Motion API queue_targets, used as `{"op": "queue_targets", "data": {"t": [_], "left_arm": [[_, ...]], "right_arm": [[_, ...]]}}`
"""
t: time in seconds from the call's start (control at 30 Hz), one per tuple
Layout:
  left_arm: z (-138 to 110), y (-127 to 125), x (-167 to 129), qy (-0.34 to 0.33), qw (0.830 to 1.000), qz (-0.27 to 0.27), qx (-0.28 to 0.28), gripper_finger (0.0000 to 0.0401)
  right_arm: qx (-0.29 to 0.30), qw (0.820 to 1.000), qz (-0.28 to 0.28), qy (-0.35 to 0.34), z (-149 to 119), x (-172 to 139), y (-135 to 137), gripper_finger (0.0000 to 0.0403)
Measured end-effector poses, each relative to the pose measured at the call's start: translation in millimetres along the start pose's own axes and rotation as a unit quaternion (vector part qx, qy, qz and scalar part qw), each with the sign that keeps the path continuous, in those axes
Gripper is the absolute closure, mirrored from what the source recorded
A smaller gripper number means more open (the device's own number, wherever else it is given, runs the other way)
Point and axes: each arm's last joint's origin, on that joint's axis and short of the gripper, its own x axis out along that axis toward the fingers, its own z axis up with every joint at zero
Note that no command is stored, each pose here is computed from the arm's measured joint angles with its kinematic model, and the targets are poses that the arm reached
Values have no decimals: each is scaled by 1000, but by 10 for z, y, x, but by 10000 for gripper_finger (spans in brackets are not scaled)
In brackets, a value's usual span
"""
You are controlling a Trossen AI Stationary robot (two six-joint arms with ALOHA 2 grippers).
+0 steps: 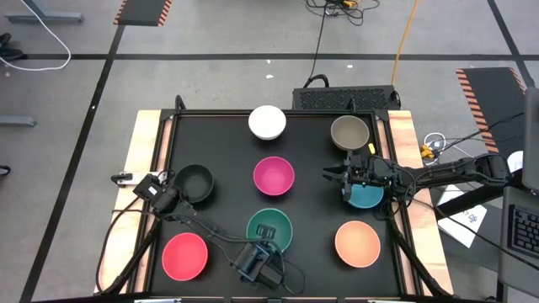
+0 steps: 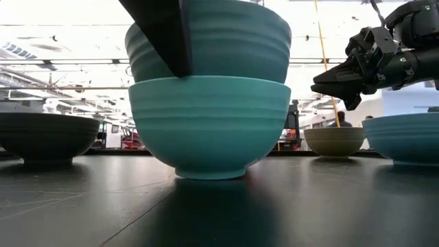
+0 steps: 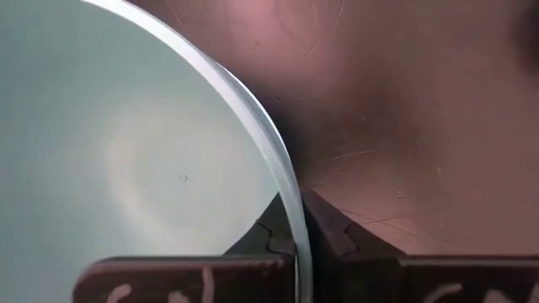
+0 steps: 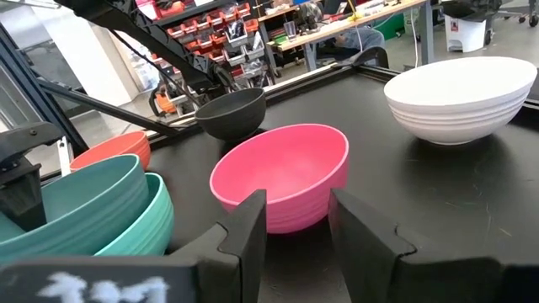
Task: Nest bowls inside each other
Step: Stack the dark green bowl on the light green bowl
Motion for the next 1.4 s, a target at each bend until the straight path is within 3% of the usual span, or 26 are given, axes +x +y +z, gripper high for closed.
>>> {"op": "queue_targets", "data": {"t": [0.4,0.97,1.1,1.4], "left_arm": [[15,69,-255,-45,999,-7,-16,329],[75,-27,-203,-64,996,-51,-18,228],[62,-94,-122,-56,998,-24,-11,244],[40,-117,-51,-39,999,-8,-5,360]], "right_arm": [[4,1000,0,-1,1,0,0,281],[0,1000,1,0,0,0,0,281],[-1,1000,1,0,-1,0,1,281],[-1,1000,1,-2,3,0,2,281]]}}
